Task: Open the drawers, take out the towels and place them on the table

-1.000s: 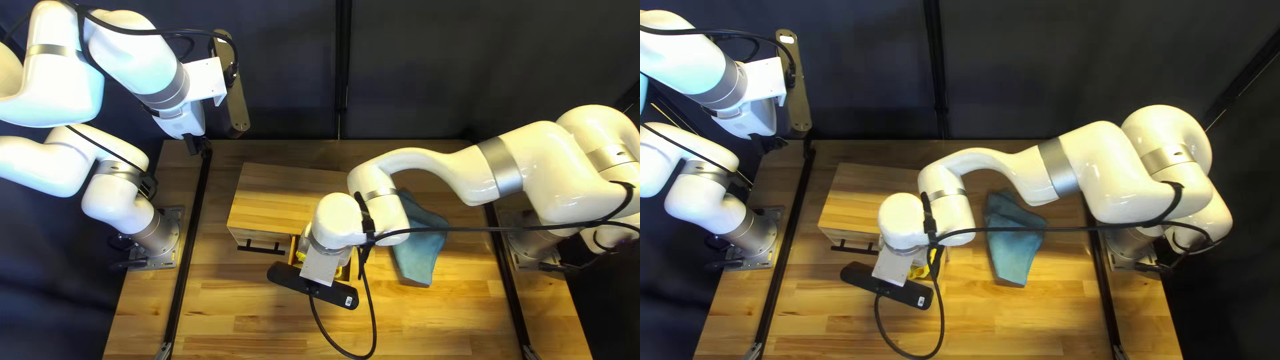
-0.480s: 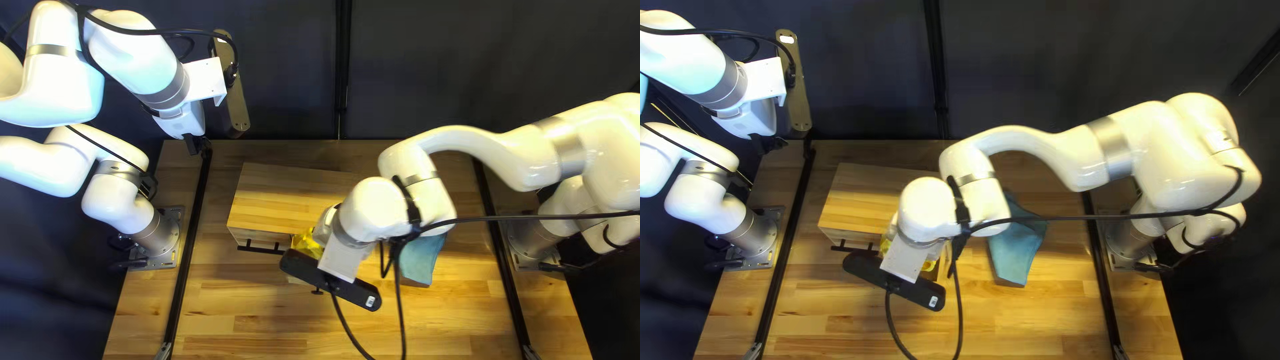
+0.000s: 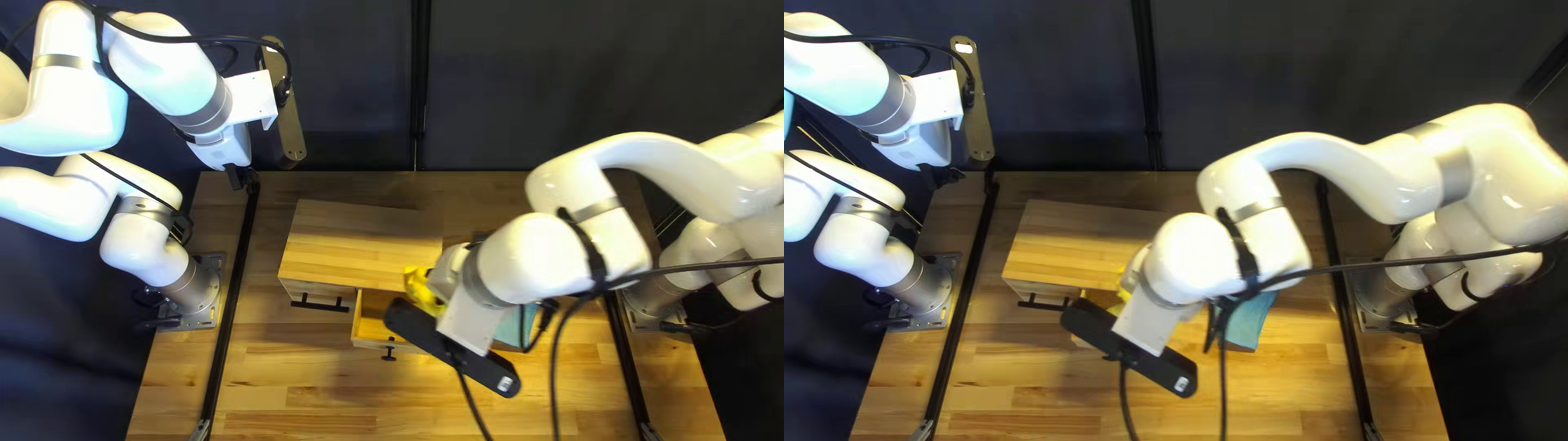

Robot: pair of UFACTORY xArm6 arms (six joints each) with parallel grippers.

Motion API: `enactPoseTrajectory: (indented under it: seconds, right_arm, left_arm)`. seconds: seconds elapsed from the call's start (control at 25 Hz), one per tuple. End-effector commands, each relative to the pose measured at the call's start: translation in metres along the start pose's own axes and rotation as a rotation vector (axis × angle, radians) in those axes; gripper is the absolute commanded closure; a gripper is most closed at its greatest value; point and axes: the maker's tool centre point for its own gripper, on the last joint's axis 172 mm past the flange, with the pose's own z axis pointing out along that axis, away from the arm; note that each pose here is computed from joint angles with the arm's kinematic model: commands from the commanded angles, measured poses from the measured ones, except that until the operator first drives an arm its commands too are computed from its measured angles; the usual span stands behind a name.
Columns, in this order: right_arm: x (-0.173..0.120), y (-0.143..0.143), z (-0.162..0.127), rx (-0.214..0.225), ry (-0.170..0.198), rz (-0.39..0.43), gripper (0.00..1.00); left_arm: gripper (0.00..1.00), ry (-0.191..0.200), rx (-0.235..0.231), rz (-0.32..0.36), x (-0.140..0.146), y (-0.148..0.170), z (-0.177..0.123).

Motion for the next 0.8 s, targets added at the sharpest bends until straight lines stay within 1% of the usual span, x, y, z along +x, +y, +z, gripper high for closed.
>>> enactPoseTrajectory:
  seconds: [0.04, 0.2, 0.4, 0.48, 0.64, 0.8]
  right_arm:
    - [0.003, -0.029, -0.001, 0.008, -0.015, 0.023, 1.0]
    - [0.005, -0.064, 0.01, 0.025, -0.02, 0.045, 1.0]
    - [-0.005, -0.096, 0.029, 0.044, -0.024, 0.087, 1.0]
    - [-0.004, -0.107, 0.038, 0.052, -0.022, 0.099, 1.0]
    - [0.011, -0.123, 0.055, 0.07, -0.011, 0.1, 1.0]
    - [0.036, -0.148, 0.074, 0.102, 0.006, 0.064, 1.0]
  left_arm:
    - [0.0, 0.0, 0.0, 0.0, 0.0, 0.0, 0.0]
    - [0.0, 0.0, 0.0, 0.0, 0.0, 0.0, 0.0]
    - [0.0, 0.0, 0.0, 0.0, 0.0, 0.0, 0.0]
    - [0.0, 0.0, 0.0, 0.0, 0.0, 0.0, 0.0]
    - [0.0, 0.0, 0.0, 0.0, 0.0, 0.0, 0.0]
    - [0.0, 0.0, 0.0, 0.0, 0.0, 0.0, 0.0]
